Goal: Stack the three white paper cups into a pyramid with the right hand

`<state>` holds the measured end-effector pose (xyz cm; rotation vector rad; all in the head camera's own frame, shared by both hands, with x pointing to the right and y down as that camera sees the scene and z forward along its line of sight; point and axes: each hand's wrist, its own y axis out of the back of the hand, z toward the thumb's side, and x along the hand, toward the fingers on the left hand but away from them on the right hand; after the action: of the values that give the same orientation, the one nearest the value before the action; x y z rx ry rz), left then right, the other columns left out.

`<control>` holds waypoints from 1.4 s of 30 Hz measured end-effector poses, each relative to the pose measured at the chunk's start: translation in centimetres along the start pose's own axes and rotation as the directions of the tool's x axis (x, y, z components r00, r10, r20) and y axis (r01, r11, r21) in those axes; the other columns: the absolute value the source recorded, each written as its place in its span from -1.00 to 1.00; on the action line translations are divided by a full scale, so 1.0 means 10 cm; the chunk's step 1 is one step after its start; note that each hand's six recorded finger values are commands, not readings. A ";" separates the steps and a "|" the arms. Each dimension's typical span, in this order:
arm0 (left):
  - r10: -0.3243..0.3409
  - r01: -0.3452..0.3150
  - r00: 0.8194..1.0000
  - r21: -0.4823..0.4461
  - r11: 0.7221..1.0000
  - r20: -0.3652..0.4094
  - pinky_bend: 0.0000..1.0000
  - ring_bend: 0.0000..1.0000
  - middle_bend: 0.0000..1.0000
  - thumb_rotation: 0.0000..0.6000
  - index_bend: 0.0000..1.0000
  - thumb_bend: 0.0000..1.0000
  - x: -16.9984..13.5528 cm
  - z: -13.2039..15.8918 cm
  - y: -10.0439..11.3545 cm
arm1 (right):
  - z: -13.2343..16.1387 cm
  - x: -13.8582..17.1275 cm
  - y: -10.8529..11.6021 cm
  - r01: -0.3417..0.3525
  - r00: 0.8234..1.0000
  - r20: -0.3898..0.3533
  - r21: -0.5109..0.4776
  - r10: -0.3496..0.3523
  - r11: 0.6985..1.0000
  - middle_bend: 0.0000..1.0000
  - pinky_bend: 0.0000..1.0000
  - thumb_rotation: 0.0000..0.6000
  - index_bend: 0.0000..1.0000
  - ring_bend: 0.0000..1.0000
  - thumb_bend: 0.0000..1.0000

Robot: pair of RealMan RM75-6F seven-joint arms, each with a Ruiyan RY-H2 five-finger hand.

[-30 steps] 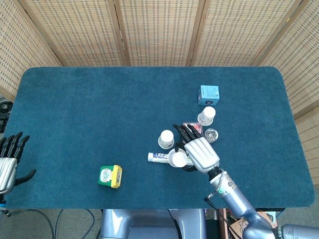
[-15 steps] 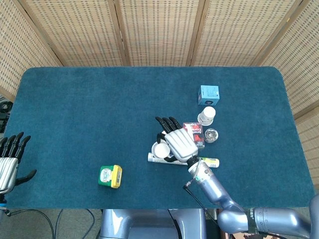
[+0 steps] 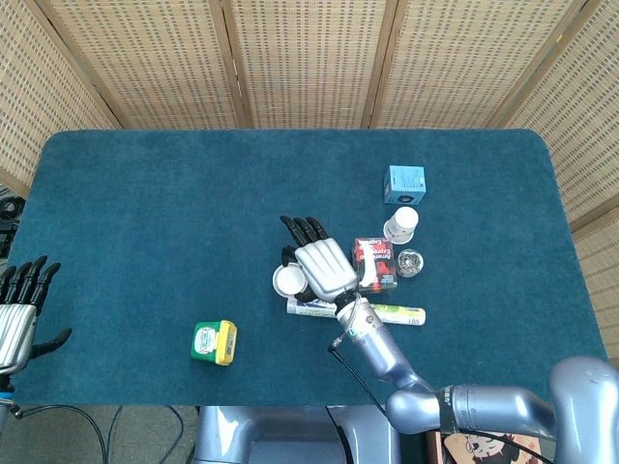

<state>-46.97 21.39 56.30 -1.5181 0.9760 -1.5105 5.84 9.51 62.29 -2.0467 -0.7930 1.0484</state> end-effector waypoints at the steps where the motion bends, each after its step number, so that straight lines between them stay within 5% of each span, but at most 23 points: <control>1: -0.001 0.001 1.000 0.000 1.000 -0.001 -1.00 -1.00 -1.00 1.00 -1.00 -0.57 0.00 0.00 0.00 | 0.01 -0.02 -0.01 0.000 1.000 0.002 0.001 0.000 1.000 -0.87 -1.00 1.00 0.06 -1.00 -0.68; 42: -0.068 0.068 0.998 0.023 0.997 0.003 -1.00 -1.00 -1.00 1.00 -1.00 -0.57 0.09 0.03 -0.20 | -0.24 -0.52 -0.60 -0.004 0.999 0.052 0.010 0.004 1.000 -0.88 -1.00 1.00 0.06 -1.00 -0.68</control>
<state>-46.61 21.38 58.54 -1.5514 0.9106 -1.5608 4.11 8.26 70.35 -2.0208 -0.8091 1.1100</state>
